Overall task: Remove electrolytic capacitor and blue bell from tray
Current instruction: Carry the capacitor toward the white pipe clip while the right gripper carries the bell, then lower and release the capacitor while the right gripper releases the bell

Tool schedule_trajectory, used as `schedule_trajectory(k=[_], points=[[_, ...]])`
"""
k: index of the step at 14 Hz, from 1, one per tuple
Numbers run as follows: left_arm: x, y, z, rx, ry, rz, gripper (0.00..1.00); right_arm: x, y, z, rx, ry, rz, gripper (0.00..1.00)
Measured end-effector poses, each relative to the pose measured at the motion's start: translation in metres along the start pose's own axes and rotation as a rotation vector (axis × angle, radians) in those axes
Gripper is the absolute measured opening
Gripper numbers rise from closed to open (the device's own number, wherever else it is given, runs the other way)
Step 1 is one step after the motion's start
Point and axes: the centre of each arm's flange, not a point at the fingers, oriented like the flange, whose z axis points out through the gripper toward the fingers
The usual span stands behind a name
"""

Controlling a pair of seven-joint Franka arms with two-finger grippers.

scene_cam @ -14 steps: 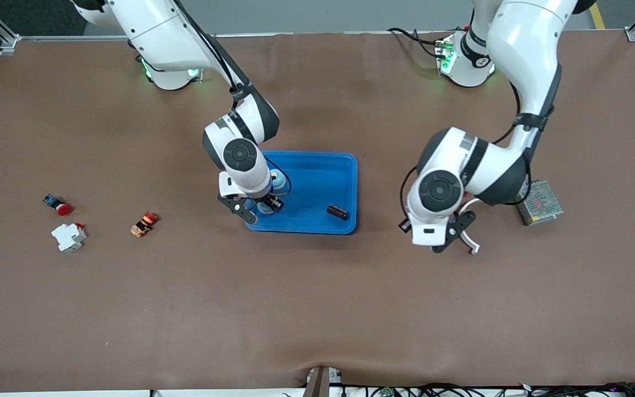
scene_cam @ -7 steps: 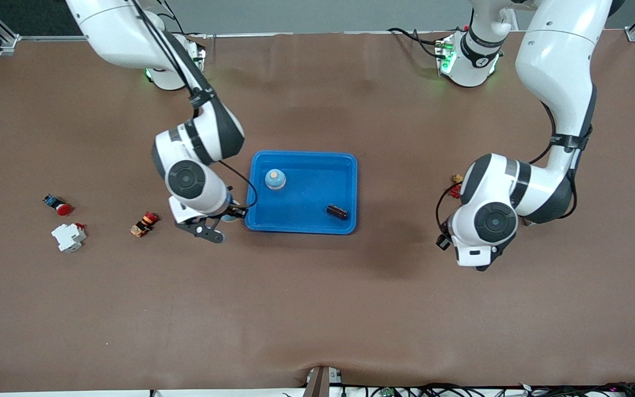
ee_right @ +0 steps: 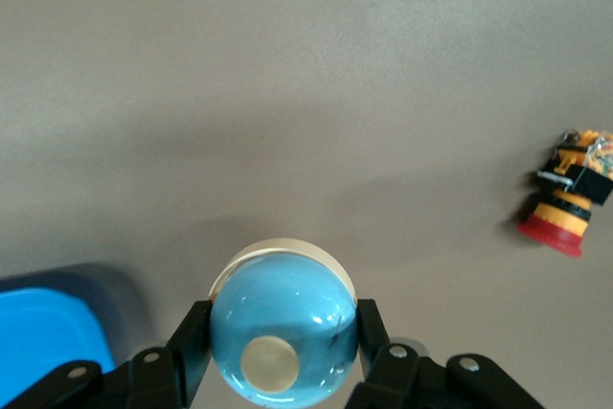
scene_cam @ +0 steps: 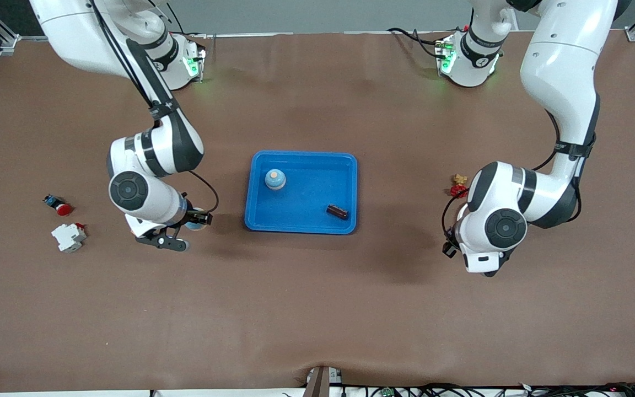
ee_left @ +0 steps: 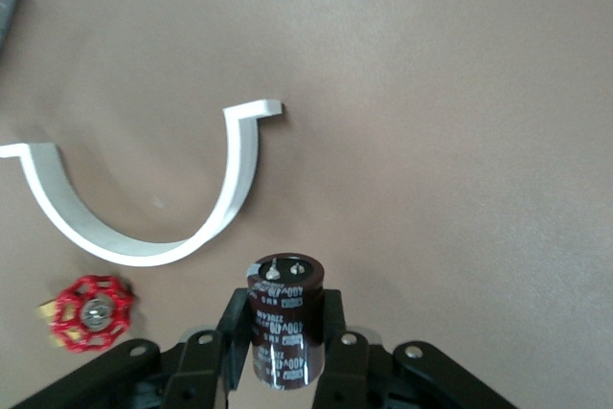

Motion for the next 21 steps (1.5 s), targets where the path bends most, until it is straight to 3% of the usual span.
schedule_trajectory(k=[6, 12, 13, 19, 21], points=[[-0.008, 0.015, 0.037, 0.002, -0.017, 0.015, 0.34, -0.022, 0.006, 0.047, 0.054, 0.091, -0.007, 0.65], [-0.007, 0.024, 0.058, -0.021, -0.018, 0.019, 0.34, 0.000, 0.042, 0.037, 0.078, 0.128, -0.052, 0.65], [-0.009, 0.025, 0.058, -0.025, -0.017, 0.024, 0.39, 0.001, 0.044, 0.035, 0.081, 0.130, -0.063, 0.65], [-0.057, 0.055, 0.017, -0.090, 0.020, 0.094, 0.99, 0.006, 0.058, 0.051, 0.081, 0.125, -0.131, 0.65], [-0.090, 0.063, -0.007, -0.106, 0.036, 0.095, 1.00, 0.007, 0.074, 0.061, 0.082, 0.112, -0.149, 0.65]])
